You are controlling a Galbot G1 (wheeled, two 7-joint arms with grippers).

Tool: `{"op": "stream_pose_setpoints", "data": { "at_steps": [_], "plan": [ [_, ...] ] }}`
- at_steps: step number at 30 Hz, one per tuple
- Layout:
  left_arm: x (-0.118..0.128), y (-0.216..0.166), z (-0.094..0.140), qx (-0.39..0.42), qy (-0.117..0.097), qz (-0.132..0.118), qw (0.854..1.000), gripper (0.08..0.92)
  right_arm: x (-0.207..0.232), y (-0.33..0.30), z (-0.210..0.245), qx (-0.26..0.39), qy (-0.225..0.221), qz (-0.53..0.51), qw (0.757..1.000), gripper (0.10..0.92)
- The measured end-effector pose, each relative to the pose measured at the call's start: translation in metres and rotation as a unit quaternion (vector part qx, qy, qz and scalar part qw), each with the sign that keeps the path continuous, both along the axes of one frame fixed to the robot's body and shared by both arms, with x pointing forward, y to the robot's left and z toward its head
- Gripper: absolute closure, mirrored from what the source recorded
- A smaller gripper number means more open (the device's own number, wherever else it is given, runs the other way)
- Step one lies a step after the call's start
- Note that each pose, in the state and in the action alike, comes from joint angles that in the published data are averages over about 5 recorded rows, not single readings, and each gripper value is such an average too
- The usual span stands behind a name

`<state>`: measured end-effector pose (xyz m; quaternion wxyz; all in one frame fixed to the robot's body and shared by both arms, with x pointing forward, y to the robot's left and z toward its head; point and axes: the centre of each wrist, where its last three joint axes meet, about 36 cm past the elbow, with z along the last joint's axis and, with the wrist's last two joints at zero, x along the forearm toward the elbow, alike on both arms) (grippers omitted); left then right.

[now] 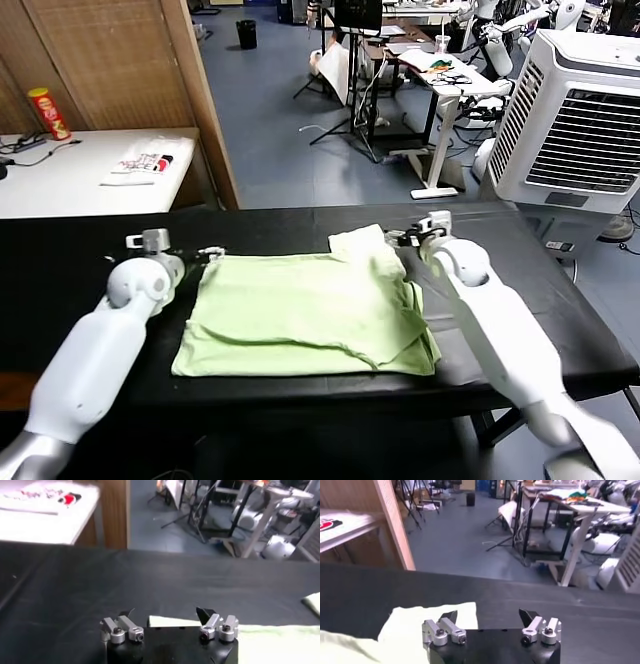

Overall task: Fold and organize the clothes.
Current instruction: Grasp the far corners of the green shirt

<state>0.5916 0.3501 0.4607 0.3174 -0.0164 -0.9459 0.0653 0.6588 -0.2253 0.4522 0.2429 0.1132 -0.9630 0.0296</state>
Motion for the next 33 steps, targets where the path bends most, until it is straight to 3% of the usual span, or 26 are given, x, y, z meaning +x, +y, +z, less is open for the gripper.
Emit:
{"op": "stream_pose_setpoints", "data": {
  "at_steps": [10,14,17,25,28,33],
  "plan": [
    [0.01,0.001,-0.018,-0.01,0.014,0.005,1.0,0.203,0.02,0.012,-0.025,0.011,0.03,-0.02,0.999,0.224],
    [0.01,0.001,-0.02,-0.014,0.016,0.002,1.0,0.284,0.023,0.011,-0.033,0.017,0.043,-0.025,0.999,0.24],
    [0.008,-0.001,-0.02,-0.015,0.015,-0.003,1.0,0.421,0.024,0.01,-0.036,0.022,0.048,-0.026,0.998,0.337],
    [0.006,-0.005,-0.018,-0.012,0.015,-0.012,1.0,0.835,0.022,0.009,-0.04,0.029,0.049,-0.027,0.998,0.741],
    [0.006,-0.005,-0.017,-0.012,0.013,-0.015,1.0,0.869,0.02,0.008,-0.04,0.033,0.043,-0.027,0.998,0.854],
    [0.005,-0.005,-0.018,-0.009,0.006,-0.015,1.0,0.871,0.015,0.007,-0.04,0.04,0.027,-0.025,0.999,0.887]
  ]
}}
